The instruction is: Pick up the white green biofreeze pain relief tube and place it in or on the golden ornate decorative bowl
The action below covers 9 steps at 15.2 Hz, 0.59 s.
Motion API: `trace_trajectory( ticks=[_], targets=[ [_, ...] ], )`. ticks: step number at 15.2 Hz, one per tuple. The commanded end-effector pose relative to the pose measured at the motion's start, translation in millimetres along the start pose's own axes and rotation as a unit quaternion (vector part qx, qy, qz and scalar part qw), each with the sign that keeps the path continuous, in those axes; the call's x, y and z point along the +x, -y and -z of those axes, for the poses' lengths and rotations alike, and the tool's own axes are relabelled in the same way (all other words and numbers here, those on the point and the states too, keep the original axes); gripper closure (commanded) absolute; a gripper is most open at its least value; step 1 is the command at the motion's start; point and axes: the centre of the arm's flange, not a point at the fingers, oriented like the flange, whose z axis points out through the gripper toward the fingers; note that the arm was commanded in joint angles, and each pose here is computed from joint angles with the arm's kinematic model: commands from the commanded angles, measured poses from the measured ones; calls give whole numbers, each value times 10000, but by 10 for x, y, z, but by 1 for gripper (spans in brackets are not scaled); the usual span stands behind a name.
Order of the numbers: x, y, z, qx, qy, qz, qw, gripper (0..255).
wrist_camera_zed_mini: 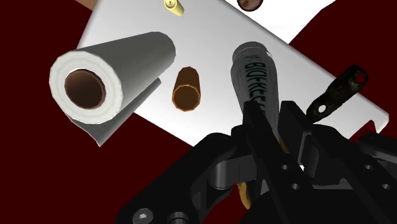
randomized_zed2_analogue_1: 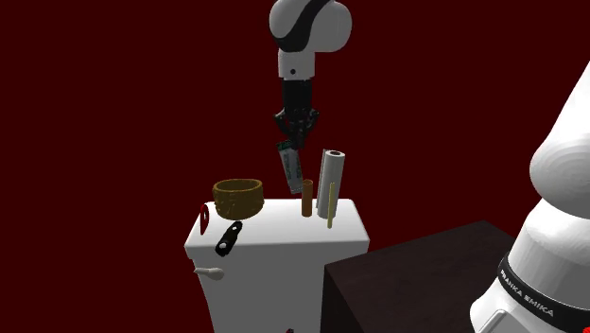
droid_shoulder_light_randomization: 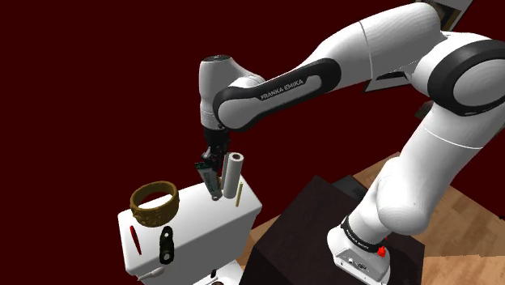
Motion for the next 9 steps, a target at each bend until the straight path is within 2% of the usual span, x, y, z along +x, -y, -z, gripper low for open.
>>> trace_trajectory(
  ticks=[1, 7, 9],
  targets=[
    [-12, 0, 120, 0, 0, 0, 10000, 255],
    [-39, 11, 407, 0, 0, 0, 10000, 255],
    [160, 150, 512, 0, 0, 0, 10000, 255]
  ],
)
